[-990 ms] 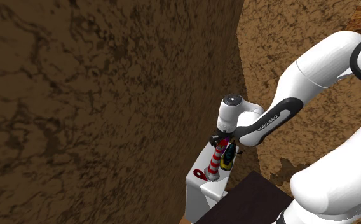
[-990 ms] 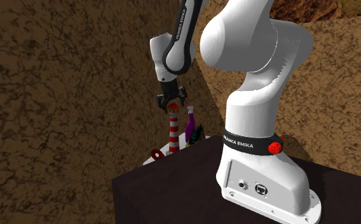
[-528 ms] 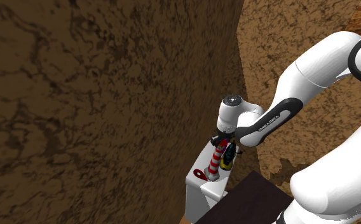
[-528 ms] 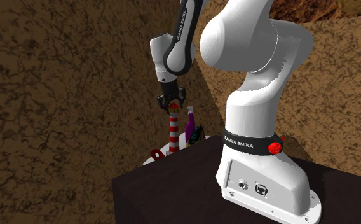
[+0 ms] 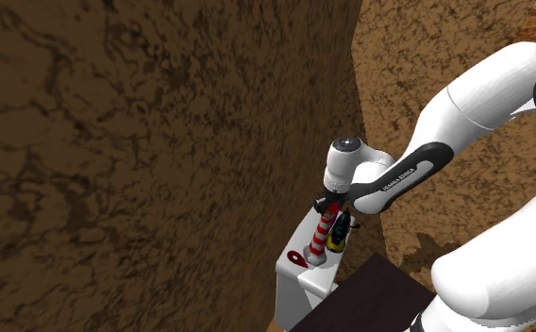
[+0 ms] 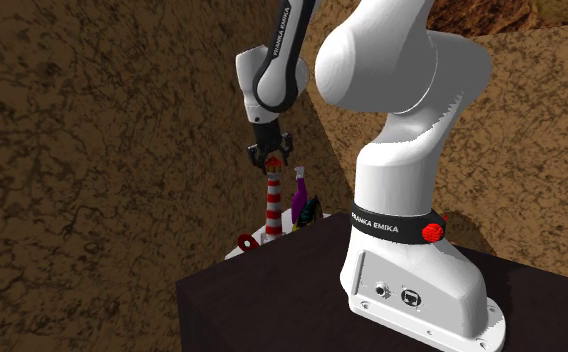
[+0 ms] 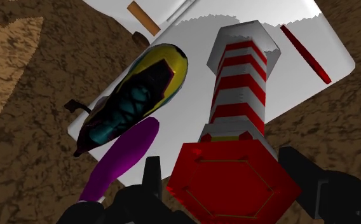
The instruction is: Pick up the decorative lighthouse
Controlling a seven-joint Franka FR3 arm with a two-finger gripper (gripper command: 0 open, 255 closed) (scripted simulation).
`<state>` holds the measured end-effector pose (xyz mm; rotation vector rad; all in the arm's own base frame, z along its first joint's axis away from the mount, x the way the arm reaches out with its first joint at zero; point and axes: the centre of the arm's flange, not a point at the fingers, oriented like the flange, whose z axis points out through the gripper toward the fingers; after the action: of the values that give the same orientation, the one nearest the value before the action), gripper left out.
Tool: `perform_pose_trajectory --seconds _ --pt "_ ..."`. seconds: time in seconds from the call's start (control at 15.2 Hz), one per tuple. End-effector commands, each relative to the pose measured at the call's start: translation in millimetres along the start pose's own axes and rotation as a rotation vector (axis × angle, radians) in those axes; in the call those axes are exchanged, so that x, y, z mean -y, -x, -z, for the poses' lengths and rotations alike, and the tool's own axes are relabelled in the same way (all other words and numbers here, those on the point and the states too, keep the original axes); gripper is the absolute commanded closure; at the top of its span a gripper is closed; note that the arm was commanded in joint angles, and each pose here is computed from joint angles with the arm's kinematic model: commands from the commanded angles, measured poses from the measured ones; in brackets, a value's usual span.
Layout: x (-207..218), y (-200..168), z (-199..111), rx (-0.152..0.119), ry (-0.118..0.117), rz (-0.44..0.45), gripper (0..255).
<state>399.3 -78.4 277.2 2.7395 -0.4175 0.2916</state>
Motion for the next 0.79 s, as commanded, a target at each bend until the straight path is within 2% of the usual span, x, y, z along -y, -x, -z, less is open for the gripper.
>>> perform_pose_trajectory --seconds 0.0,0.73 --pt "-2.2 -2.5 9.0 0.000 -0.001 0.000 255" --pt "-18.9 -16.0 58.1 0.000 -0.001 0.000 255"
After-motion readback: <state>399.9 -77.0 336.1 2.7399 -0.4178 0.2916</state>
